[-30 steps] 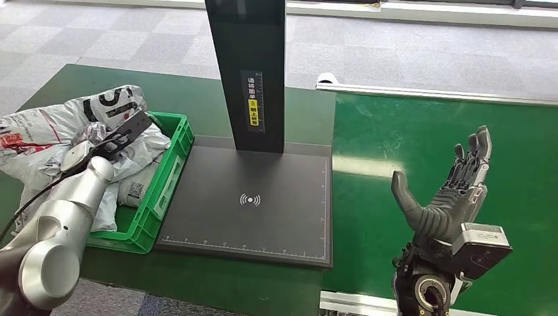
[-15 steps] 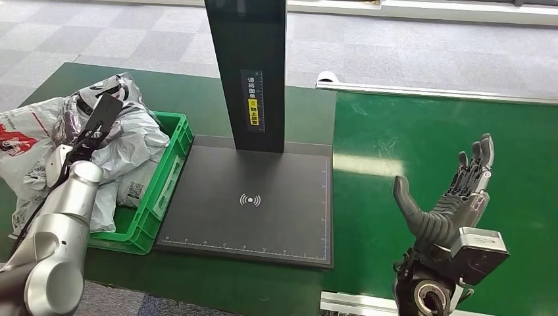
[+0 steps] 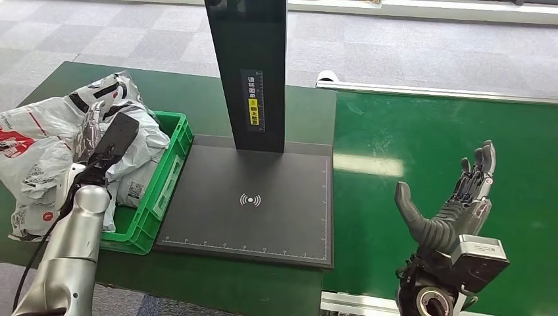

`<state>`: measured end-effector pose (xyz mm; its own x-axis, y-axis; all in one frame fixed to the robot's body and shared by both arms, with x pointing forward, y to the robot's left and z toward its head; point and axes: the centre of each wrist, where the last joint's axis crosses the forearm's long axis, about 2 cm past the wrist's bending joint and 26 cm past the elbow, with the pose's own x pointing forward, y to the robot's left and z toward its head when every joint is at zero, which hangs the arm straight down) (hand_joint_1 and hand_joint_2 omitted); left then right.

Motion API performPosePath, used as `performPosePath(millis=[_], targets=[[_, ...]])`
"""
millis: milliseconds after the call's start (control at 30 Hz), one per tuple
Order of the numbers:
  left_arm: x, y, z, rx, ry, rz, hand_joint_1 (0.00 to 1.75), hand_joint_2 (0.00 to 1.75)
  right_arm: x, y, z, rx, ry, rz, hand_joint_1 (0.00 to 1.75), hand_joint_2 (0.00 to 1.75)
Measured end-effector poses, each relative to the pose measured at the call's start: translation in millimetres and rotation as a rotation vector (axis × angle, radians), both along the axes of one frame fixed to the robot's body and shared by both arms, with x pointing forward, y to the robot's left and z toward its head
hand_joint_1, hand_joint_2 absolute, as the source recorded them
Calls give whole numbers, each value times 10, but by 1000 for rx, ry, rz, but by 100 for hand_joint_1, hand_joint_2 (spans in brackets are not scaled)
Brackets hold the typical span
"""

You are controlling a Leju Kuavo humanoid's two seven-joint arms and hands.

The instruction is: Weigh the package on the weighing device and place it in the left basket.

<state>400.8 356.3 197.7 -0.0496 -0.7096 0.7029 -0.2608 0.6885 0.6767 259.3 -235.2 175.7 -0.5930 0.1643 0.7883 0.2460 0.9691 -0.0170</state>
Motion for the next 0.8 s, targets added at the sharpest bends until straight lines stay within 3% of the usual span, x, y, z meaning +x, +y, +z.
performPosePath(millis=[100,200,300,400,533,700,800], targets=[[-170,-237,-38,-237,-211,-230,0,175,7,-5,-3,10,5,24,0,175],[-472,-633,-155,-495,-455,-413,0,175,40,4,-17,17,31,61,0,175],[-853,-1144,-323,-649,-536,-514,0,175,70,23,-96,17,88,100,0,175],[-1171,-1631,-469,-762,-481,-578,0,175,71,68,-254,14,162,145,0,175],[-1444,-2091,-698,-842,-356,-632,0,175,-6,192,-550,23,257,197,0,175],[-1701,-2329,-1065,-812,-216,-652,0,175,-214,303,-931,66,339,184,0,175],[-1791,-2366,-1185,-779,-192,-662,0,175,-323,321,-1064,56,350,146,0,175]])
